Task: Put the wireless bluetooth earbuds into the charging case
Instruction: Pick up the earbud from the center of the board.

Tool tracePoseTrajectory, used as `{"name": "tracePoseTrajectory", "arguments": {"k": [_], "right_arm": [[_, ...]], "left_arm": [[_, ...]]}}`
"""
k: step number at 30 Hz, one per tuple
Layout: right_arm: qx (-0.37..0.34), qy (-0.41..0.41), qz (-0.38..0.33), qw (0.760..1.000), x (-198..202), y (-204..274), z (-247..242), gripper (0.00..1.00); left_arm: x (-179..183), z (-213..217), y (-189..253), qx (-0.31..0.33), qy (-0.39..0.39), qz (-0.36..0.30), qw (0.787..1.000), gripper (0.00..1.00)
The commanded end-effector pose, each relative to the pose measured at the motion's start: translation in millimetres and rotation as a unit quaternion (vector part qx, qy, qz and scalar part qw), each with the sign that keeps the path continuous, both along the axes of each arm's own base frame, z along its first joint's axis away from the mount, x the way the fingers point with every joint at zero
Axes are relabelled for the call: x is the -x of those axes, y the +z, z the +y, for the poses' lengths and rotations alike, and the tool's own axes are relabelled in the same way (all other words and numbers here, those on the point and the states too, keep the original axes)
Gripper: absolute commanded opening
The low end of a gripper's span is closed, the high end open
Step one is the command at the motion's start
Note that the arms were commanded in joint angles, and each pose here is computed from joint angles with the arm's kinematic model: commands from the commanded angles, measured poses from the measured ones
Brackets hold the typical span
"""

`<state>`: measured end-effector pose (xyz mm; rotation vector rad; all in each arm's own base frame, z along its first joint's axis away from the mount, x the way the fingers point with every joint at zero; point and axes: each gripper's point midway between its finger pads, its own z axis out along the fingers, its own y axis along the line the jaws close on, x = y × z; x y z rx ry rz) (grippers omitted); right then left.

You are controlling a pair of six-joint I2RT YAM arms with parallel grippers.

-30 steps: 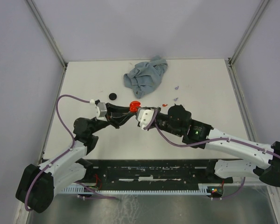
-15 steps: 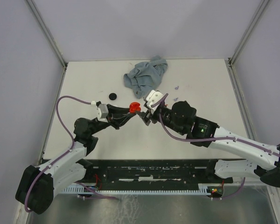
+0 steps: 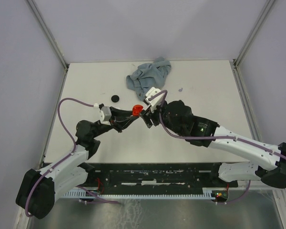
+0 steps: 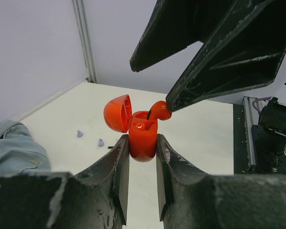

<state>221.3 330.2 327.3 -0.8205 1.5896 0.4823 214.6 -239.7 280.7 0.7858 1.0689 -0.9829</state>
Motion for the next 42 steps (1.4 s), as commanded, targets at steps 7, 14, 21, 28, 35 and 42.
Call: {"name": "tracePoseTrajectory", "arguments": {"k": [7,14,21,28,35,42], "right_arm": [[0.029,-0.038,-0.006,0.999,-10,0,-13,0.7],[0.034,-0.052,-0.017,0.998,-16,2,-26,0.7],[0.036,-0.049,-0.011,0.998,-19,2,-31,0.7],[0.052,-0.103,0.051,0.992,-41,-20,-55,0.7],[0.099,-0.19,0.175,0.961,-83,-80,-85,0.7],[0.157,-0.208,0.243,0.934,-126,-149,-98,0.69]], "left_arm": [[3,2,12,0.005,0.005,-0.041,0.999,0.03],[7,1,12,0.004,-0.006,-0.045,0.999,0.03],[8,1,12,0.001,-0.009,-0.045,0.999,0.03],[-11,7,3,-0.024,0.043,-0.017,0.999,0.03],[-37,27,-12,-0.069,0.135,0.039,0.988,0.03],[-44,44,-32,-0.122,0.176,0.053,0.975,0.03]]}}
